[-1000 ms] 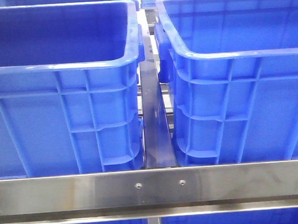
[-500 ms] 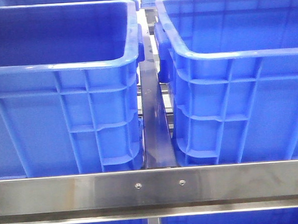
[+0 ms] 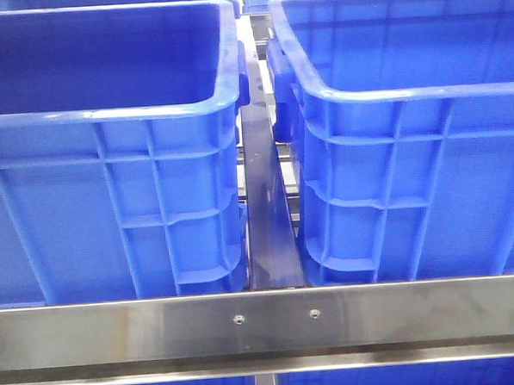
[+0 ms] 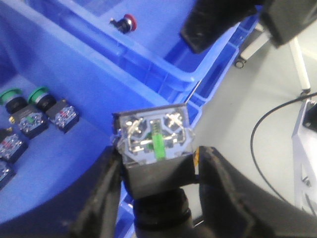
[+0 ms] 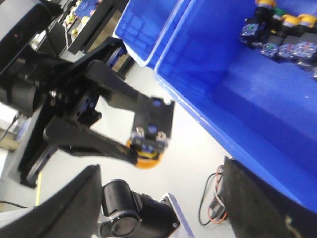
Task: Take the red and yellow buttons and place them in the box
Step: 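Bring the yellow button with the left gripper toward the right gripper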
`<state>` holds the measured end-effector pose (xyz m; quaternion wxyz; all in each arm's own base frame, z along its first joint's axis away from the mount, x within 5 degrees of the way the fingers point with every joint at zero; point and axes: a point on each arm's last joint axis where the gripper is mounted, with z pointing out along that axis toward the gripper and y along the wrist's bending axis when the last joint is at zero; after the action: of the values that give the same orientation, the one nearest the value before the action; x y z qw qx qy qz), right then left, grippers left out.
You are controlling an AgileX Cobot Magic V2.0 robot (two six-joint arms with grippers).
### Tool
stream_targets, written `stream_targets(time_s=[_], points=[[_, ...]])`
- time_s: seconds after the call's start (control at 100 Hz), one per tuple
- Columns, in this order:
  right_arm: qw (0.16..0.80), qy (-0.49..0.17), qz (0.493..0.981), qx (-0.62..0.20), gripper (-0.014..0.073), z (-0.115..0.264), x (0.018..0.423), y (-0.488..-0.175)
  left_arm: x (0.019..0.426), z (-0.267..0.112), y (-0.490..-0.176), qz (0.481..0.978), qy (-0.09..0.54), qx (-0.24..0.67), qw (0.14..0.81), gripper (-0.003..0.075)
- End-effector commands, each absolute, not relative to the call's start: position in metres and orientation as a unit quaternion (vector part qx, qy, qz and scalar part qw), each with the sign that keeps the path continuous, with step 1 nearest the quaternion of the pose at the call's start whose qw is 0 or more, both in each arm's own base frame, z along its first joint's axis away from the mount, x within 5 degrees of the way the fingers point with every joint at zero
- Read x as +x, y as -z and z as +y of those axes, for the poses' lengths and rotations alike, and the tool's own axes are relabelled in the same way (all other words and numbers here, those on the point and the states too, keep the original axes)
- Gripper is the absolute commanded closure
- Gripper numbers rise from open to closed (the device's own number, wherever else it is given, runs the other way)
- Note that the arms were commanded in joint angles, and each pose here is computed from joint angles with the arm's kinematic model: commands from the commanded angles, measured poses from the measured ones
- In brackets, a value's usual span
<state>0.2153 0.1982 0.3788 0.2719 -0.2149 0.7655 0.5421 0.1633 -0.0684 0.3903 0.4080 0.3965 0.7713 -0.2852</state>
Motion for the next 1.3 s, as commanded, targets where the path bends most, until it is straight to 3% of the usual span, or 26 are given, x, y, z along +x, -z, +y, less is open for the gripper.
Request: stream_targets(time_s=[0.0, 0.57, 1.29], points=[[0.283, -0.574, 0.740, -0.205, 0.0064, 0.205, 0.215, -0.398, 0.157, -0.072, -0.404, 0.751, 0.308, 0.398, 0.428, 0.0739], [0.237, -0.616, 0.731, -0.172, 0.0064, 0.222, 0.228, -0.388, 0.157, -0.072, -0.404, 0.750, 0.309, 0.397, 0.428, 0.0739], [0.202, -0.640, 0.717, -0.187, 0.0064, 0.250, 0.231, -0.387, 0.157, -0.072, -0.404, 0.750, 0.309, 0.397, 0.428, 0.0739]])
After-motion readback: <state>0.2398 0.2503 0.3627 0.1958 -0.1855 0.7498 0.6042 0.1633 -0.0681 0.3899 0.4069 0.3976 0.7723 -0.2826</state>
